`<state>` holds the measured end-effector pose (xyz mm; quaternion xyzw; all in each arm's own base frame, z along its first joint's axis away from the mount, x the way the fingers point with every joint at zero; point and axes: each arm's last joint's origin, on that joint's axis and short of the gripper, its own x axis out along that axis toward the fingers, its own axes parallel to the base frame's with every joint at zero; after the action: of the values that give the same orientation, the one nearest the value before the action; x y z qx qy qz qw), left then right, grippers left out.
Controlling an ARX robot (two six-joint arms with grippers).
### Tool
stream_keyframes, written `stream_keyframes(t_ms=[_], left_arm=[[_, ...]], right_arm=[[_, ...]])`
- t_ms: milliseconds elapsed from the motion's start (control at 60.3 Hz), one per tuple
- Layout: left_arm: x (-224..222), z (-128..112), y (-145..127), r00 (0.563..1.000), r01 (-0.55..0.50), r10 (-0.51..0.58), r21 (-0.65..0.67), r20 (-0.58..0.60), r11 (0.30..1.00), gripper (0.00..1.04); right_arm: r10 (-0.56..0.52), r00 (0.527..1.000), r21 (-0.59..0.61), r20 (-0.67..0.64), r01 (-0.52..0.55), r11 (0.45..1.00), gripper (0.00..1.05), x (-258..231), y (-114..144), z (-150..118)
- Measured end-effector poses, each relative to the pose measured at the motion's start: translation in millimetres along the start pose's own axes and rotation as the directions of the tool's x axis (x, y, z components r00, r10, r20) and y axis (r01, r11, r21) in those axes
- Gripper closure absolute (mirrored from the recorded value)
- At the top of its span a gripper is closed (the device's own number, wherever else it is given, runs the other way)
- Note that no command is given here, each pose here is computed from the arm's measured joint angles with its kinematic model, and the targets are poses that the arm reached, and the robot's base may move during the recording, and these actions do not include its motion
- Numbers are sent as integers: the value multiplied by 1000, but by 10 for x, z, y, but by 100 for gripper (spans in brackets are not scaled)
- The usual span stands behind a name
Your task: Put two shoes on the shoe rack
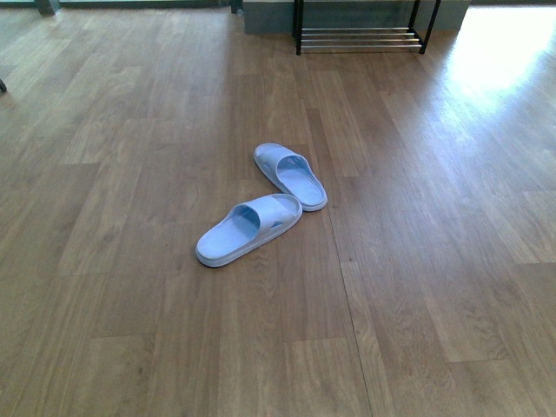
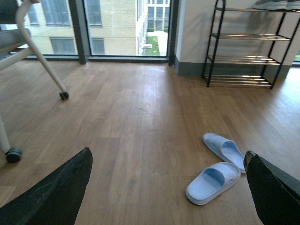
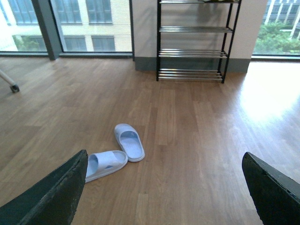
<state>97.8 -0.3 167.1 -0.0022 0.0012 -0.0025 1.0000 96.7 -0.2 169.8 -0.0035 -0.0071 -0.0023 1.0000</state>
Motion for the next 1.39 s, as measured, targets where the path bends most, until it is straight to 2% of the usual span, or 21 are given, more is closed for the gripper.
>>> stream_keyframes(t_ms=[1393], left_arm=[[0,-1,1,1000,-3,3,0,0,1000,9]], right_arm=[[4,1000,0,0,-4,1000,9,0,1,0]])
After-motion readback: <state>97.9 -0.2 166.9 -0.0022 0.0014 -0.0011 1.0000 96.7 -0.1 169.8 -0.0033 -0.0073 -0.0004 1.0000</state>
